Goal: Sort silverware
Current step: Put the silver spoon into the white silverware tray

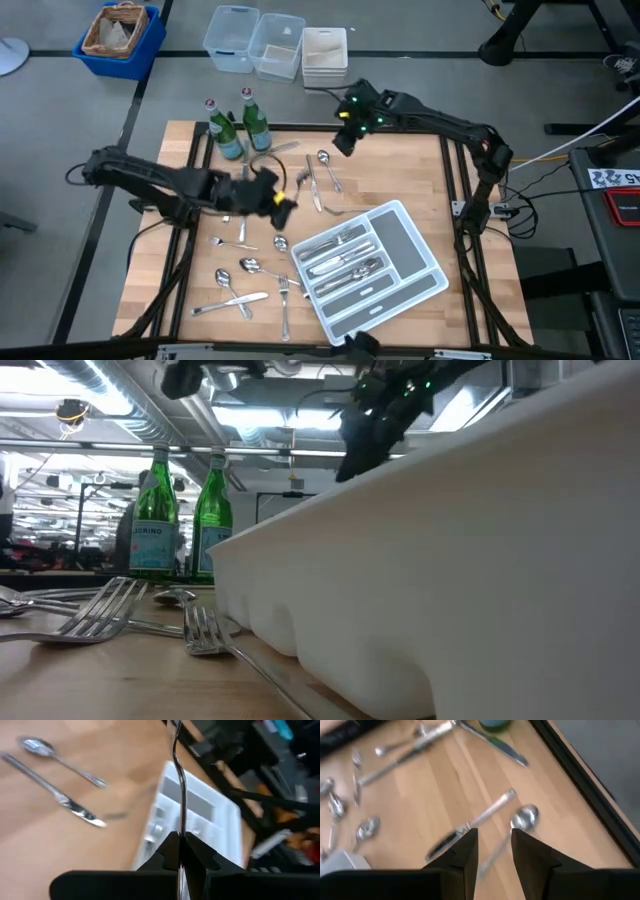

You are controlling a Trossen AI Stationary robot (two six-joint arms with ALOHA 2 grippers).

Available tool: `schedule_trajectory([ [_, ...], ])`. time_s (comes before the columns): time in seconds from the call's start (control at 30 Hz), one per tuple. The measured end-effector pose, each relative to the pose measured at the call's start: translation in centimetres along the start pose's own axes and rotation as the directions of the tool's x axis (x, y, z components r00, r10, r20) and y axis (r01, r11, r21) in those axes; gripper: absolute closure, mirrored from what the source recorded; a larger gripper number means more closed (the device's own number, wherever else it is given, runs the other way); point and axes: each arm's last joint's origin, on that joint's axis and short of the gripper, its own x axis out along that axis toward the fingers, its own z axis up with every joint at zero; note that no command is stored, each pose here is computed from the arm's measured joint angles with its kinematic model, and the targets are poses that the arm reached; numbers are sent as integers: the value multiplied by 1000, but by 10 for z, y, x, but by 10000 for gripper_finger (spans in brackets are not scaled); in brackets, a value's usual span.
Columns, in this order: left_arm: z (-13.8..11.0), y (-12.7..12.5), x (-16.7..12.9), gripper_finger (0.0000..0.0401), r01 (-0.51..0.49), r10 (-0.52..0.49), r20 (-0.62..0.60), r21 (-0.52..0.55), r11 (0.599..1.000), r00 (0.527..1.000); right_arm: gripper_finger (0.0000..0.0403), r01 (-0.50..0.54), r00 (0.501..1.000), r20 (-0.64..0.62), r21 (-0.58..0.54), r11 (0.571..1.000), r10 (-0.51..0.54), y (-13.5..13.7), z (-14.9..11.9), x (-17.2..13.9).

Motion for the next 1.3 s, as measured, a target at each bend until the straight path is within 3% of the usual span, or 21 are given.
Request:
schedule_trajectory([
  [0.2,-42,-30,49,401,183,-183,28,-5,983,983,283,-10,1000,-21,-50,999,9,27,-9,-47],
  [0.37,-76,-50,99,401,355,-358,34,66,932,933,283,-64,997,-58,-100,993,58,63,-25,-87],
  [0.47,-98,-51,127,401,411,-413,9,76,908,911,283,-109,991,-97,-142,984,96,86,-39,-107],
  [0.63,-130,-44,158,401,383,-375,-96,85,920,922,283,-166,978,-161,-230,959,130,123,-59,-126],
  [0.9,-161,-34,177,401,370,-340,-199,142,918,919,283,-204,970,-191,-312,928,149,163,-76,-130],
  [1.3,-173,-22,182,388,327,-237,-268,369,870,934,283,-160,986,-106,-402,902,128,191,-80,-129],
])
